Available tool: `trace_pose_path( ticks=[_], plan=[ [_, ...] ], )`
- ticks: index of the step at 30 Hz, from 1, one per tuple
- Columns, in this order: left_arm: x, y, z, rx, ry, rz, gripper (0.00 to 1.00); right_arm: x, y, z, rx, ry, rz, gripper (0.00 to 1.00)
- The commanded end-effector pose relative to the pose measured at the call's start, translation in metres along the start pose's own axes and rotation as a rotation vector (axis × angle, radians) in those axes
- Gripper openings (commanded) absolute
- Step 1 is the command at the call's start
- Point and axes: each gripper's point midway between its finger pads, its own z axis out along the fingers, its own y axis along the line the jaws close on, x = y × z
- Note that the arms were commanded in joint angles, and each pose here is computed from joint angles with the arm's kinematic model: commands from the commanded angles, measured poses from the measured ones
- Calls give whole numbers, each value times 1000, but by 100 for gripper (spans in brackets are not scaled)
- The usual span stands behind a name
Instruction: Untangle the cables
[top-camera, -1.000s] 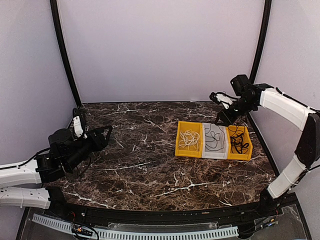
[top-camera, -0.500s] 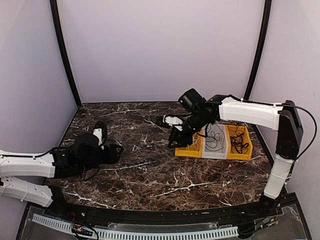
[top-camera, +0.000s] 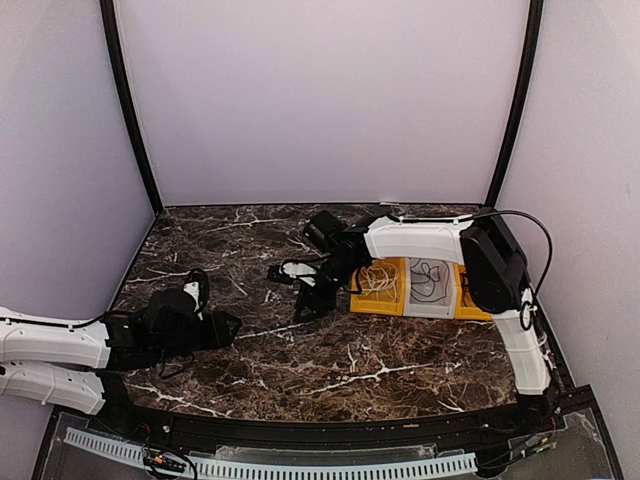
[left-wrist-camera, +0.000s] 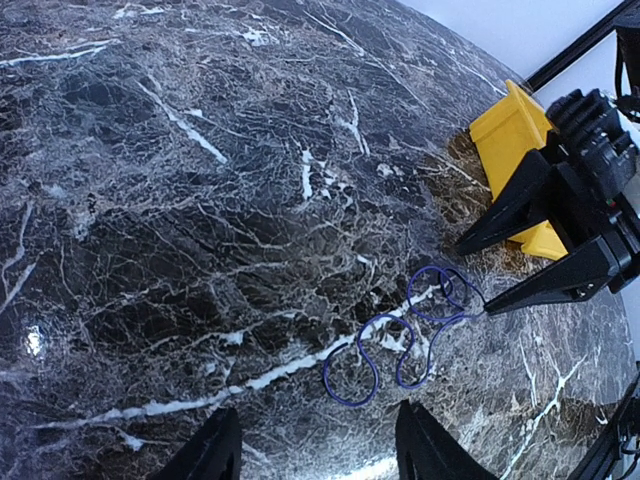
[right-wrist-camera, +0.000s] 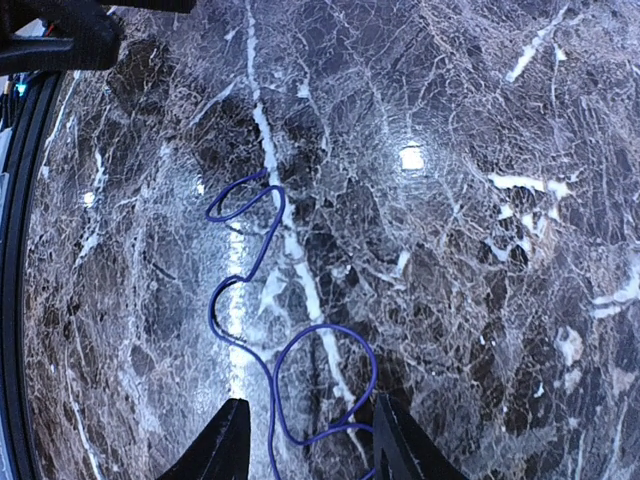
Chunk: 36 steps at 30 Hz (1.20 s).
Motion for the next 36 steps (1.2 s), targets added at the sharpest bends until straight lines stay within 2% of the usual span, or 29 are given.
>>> trace_pose_path(
  ticks=[1, 8, 12, 15, 21, 26, 31, 36],
  plan=[
    [5, -5, 0, 50, 12, -25, 55, -10, 2, 12, -42, -11, 24, 44],
    [2, -9, 2, 60, 2, -6, 55, -3, -5, 28, -50, 16, 59, 36],
    [0, -12, 4, 59, 5, 16, 55, -3, -2, 27, -68, 23, 64, 19],
    [-3, -15, 6, 59, 5, 33, 55, -12, 1, 13, -58, 16, 49, 0],
    [-2, -18, 11, 54, 17, 56, 55, -61, 18, -65, 14, -98, -28, 0],
    [-1, -17, 14, 53, 16, 54, 56, -84, 31, -129, 94, -182, -64, 0],
    [1, -20, 17, 58, 26, 60, 55, -97, 27, -194, 183, -276, -60, 0],
    [1, -24, 19, 67, 34, 62, 55, -86, 9, -253, 311, -321, -32, 0]
  ],
)
